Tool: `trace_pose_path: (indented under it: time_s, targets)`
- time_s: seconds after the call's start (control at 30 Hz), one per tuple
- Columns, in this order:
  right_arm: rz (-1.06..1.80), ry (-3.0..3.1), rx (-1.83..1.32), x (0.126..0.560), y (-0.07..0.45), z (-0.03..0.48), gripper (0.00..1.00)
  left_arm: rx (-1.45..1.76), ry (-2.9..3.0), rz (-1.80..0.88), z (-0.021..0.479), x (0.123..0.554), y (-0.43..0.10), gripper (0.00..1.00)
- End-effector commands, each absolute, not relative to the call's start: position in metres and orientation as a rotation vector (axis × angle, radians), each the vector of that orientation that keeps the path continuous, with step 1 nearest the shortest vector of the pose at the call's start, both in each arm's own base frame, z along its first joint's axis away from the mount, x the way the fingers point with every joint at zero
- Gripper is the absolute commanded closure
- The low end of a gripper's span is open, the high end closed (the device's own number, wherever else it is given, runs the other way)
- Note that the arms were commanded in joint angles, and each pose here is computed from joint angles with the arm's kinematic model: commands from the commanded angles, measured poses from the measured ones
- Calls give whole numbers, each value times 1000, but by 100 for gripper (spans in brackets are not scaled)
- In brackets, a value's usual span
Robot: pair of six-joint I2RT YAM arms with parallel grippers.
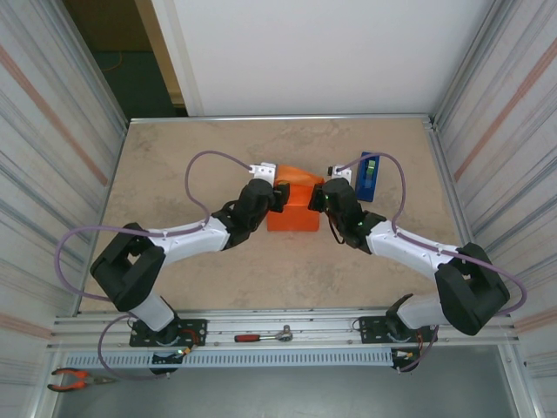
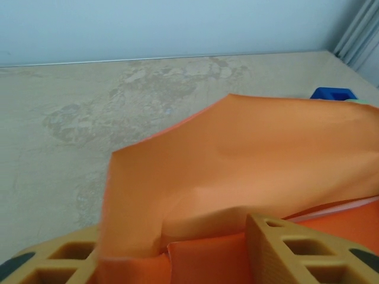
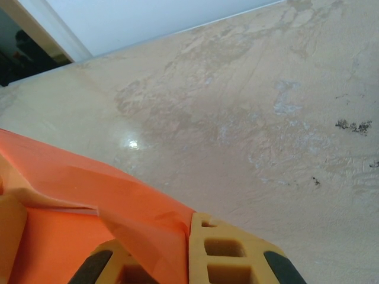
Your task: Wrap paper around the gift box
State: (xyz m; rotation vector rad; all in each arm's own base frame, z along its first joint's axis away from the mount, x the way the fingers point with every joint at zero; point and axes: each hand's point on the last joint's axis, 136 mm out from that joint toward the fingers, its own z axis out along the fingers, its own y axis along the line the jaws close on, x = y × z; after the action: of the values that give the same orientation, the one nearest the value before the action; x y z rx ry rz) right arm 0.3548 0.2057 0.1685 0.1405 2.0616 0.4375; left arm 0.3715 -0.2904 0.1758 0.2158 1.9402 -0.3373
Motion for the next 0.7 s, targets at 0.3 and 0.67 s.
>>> trace_pose_path:
  time_s: [0.3,0.67]
  targets:
    - [457,2122,131,334,191,184,27,211,2018,-85,153,359,-281,54]
    - [469,2129,139,336,185,185,21,223,2026,-65,150,357,-284,54]
